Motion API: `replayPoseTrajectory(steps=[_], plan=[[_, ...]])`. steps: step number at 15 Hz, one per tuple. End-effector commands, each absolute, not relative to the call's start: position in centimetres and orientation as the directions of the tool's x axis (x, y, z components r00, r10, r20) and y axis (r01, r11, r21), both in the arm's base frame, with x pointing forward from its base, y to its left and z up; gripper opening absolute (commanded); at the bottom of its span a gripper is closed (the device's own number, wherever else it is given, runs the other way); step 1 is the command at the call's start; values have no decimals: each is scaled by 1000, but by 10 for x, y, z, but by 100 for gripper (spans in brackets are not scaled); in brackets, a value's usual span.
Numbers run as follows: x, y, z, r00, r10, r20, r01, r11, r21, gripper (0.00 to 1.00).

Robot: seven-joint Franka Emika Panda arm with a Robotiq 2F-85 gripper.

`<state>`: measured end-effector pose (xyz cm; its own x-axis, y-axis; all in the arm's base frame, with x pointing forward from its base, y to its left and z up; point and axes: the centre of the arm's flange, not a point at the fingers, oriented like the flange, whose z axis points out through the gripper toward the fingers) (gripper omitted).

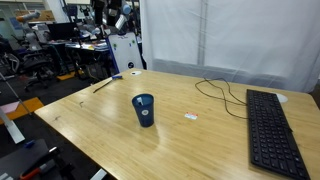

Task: Take the marker out of the cup and put it on the table

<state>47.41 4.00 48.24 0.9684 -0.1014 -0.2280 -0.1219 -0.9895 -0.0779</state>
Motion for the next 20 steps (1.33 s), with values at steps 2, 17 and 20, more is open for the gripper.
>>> replayPoseTrajectory(steps=[2,17,20], plan=[[478,24,464,909,-334,-249,-367,-925,-101,100],[496,6,418,686,-648,-333,-720,-671,-178,100],[499,-4,403,568,-749,-340,-821,-543,-175,100]])
